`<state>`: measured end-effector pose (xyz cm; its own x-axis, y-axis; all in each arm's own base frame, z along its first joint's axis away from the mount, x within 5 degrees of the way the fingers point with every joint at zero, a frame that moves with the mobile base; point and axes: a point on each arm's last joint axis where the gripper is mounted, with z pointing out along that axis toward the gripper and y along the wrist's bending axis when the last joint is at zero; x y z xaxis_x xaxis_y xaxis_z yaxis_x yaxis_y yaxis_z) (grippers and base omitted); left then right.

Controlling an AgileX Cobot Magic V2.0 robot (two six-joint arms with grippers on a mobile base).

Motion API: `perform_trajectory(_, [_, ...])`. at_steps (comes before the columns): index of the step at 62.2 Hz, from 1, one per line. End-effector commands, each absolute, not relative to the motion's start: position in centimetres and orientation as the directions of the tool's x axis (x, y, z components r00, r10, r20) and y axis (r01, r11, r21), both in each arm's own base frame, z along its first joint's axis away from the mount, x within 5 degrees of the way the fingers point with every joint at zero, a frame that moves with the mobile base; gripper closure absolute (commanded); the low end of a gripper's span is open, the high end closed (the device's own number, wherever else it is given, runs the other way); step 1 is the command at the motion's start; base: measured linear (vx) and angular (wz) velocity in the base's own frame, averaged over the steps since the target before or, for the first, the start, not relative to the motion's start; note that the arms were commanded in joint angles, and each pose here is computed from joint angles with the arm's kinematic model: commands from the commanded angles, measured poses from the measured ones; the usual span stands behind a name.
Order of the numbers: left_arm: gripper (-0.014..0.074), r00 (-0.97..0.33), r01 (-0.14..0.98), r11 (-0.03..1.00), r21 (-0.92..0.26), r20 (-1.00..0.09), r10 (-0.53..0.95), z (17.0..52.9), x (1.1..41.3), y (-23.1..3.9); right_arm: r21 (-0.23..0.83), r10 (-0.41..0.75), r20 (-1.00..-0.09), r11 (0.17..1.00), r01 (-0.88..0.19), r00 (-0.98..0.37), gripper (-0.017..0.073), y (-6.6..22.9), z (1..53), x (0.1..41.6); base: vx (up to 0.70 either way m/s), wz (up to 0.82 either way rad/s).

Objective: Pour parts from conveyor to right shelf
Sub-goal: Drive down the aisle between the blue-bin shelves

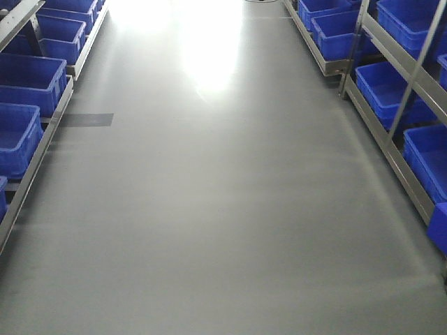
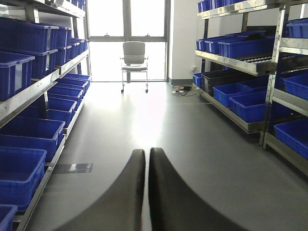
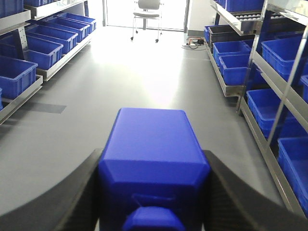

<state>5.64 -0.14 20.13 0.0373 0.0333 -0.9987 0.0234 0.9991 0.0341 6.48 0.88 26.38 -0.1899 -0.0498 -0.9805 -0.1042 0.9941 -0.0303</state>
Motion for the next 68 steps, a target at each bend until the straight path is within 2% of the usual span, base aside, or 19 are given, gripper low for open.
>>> perform_trajectory(1, [0.0600, 0.091, 0.023, 0.999, 0.026, -0.996, 0.023, 19.84, 5.64, -0.14, -0.036, -0.044, -0.994, 0.996, -0.078, -0.099, 0.0564, 0.69, 27.90, 6.60, 0.66, 0.07])
perform_trajectory(27, [0.0600, 0.091, 0.023, 0.999, 0.026, -0.996, 0.023, 19.84, 5.64, -0.14, -0.036, -0.044, -0.994, 0.996, -0.078, -0.098, 0.0564, 0.69, 27.91, 6.60, 0.65, 0.07])
perform_trajectory(68, [0.0600, 0.091, 0.023, 0.999, 0.026, -0.996, 0.023, 19.84, 5.64, -0.14, -0.036, -0.044, -0.994, 0.996, -0.078, -0.099, 0.0564, 0.69, 27.90, 6.60, 0.65, -0.08])
